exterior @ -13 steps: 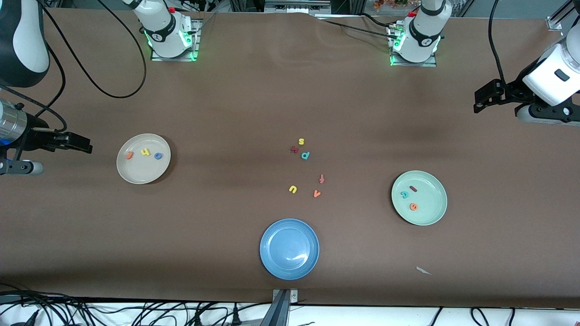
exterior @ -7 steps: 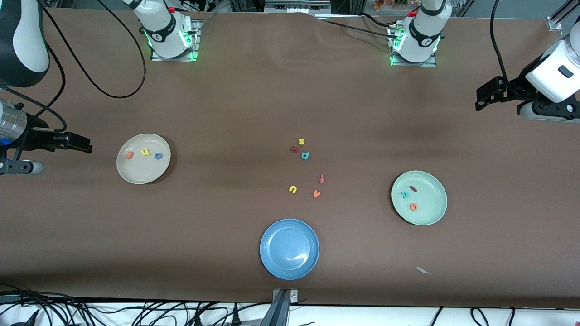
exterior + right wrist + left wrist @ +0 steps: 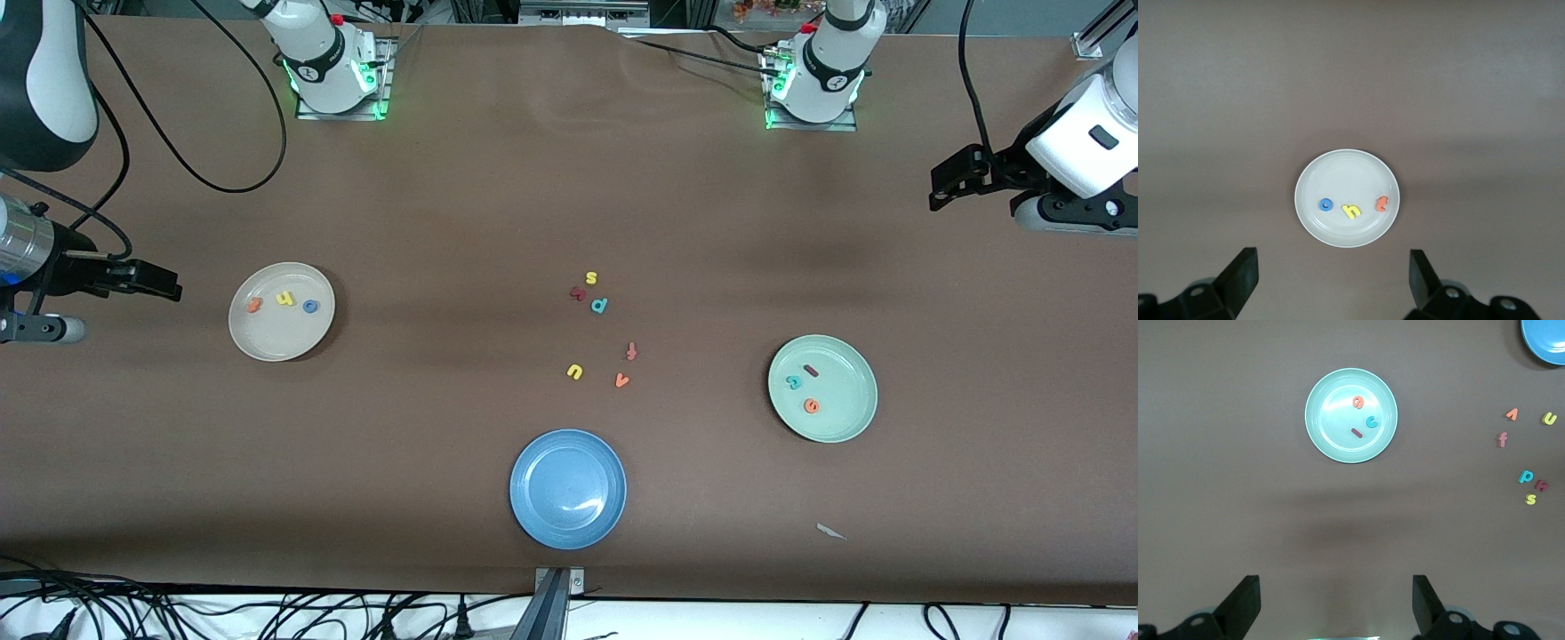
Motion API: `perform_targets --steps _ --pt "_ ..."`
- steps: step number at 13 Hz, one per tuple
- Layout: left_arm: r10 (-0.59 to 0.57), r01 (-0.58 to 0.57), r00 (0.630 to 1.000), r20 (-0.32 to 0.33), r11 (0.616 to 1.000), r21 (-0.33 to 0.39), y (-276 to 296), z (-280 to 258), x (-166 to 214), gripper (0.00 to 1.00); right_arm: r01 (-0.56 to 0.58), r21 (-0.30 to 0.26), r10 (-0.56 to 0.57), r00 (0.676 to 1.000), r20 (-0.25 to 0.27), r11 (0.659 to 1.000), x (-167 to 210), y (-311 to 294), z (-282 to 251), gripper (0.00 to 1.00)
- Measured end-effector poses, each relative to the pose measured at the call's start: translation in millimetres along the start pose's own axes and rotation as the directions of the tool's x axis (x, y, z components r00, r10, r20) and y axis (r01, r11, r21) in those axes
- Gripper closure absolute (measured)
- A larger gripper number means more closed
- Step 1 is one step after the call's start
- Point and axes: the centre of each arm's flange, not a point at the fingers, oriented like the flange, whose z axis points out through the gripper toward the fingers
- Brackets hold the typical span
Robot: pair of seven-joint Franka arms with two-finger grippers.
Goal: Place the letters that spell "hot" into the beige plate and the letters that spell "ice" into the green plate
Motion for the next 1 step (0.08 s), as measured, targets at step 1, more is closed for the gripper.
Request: perform_targets --steps 1 --pt "-0.005 0.005 1.000 -0.001 1.000 0.000 -1.2 -0.2 0.0 0.00 0.000 0.000 0.000 1.000 0.000 1.000 0.0 0.0 0.0 0.00"
